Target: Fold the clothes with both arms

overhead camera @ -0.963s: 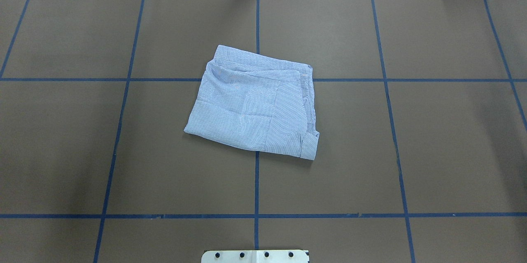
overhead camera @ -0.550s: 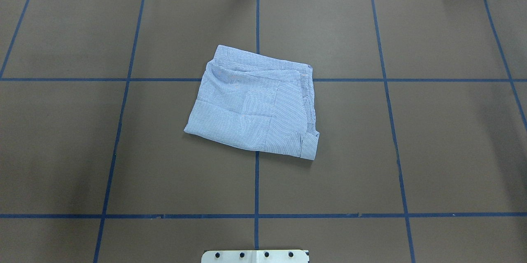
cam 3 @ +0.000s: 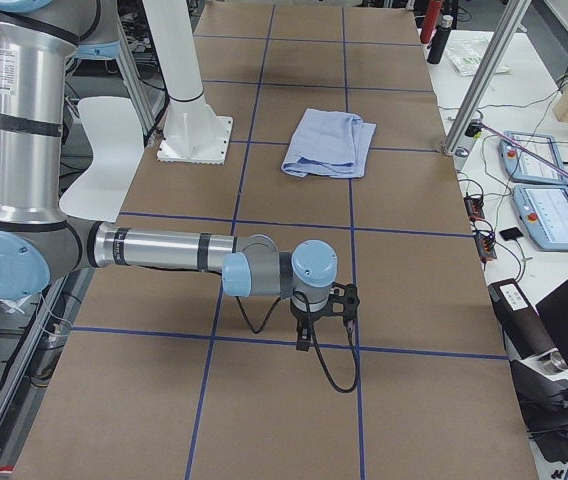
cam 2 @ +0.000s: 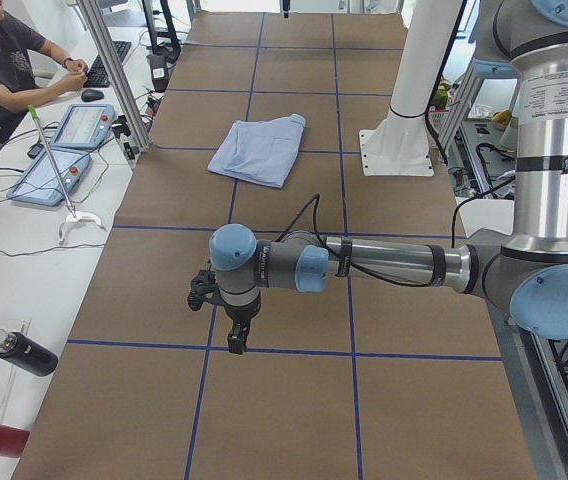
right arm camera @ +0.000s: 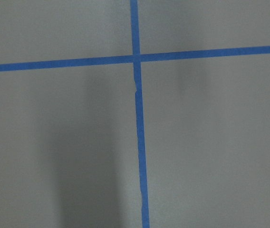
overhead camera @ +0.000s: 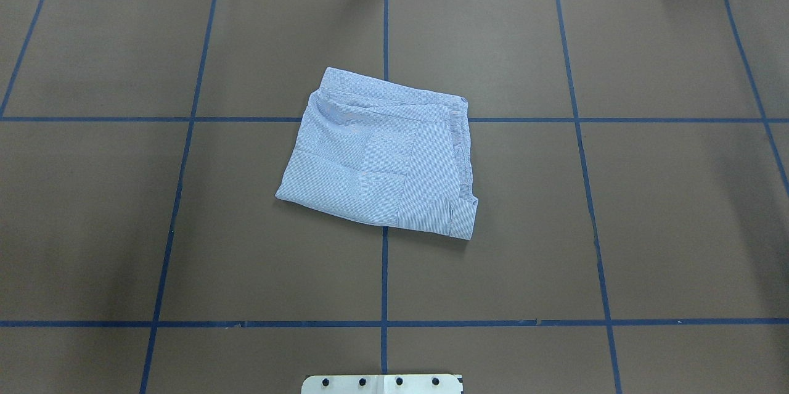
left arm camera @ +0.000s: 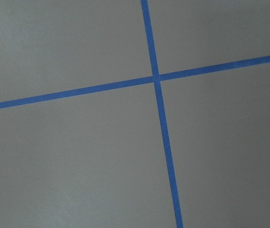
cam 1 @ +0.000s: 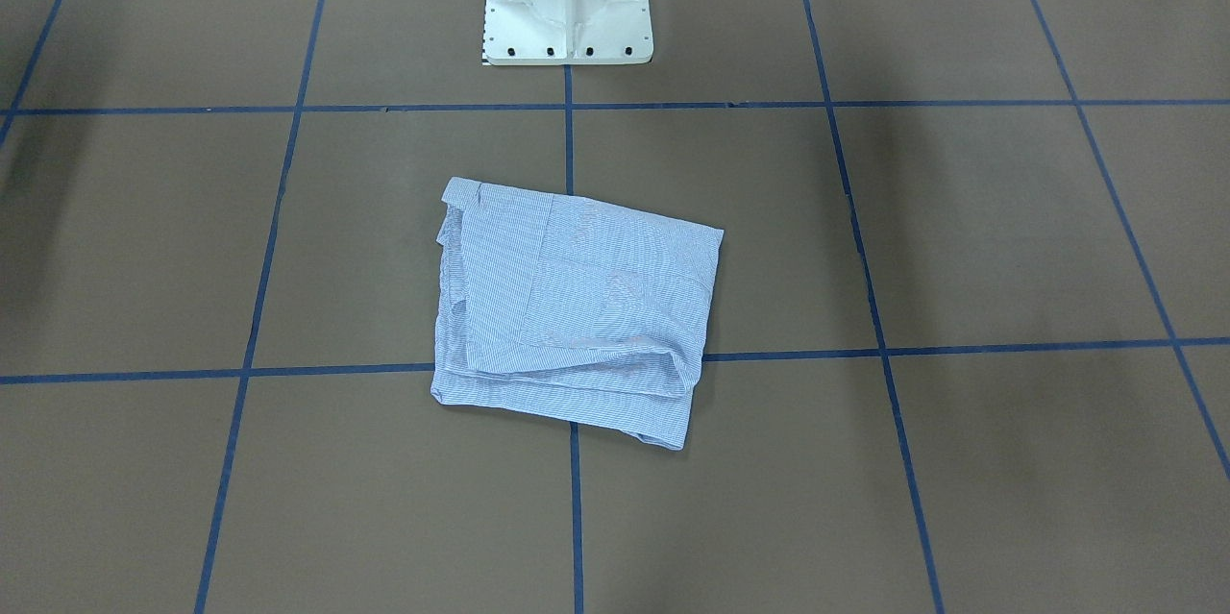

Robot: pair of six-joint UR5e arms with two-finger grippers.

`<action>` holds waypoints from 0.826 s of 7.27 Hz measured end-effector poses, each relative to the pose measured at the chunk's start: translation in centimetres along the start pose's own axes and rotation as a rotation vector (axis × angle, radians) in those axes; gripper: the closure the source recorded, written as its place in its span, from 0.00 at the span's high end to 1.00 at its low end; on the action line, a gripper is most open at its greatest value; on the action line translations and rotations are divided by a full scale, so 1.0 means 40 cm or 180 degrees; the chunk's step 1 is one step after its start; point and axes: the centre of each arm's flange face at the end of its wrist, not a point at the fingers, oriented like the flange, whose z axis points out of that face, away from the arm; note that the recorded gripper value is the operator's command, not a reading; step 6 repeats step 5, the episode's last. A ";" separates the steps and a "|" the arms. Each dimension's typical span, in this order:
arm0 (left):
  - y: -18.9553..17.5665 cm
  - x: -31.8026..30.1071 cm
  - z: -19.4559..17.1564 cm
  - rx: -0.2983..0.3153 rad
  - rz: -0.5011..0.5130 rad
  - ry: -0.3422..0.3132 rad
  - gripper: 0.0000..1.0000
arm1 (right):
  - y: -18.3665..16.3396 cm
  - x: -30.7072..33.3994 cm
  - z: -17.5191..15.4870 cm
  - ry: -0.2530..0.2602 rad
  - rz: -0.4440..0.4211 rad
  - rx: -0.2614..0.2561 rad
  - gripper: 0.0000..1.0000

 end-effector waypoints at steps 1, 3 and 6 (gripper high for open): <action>0.000 0.000 0.000 0.0001 0.0001 0.0001 1.00 | -0.001 -0.001 -0.001 0.0000 -0.0002 0.0002 1.00; -0.001 0.001 0.000 0.0004 0.0002 0.0004 1.00 | -0.002 -0.002 -0.002 -0.0001 -0.0008 0.0008 1.00; -0.001 0.000 0.000 0.0003 0.0001 0.0005 1.00 | -0.002 -0.003 -0.003 -0.0002 -0.0011 0.0011 1.00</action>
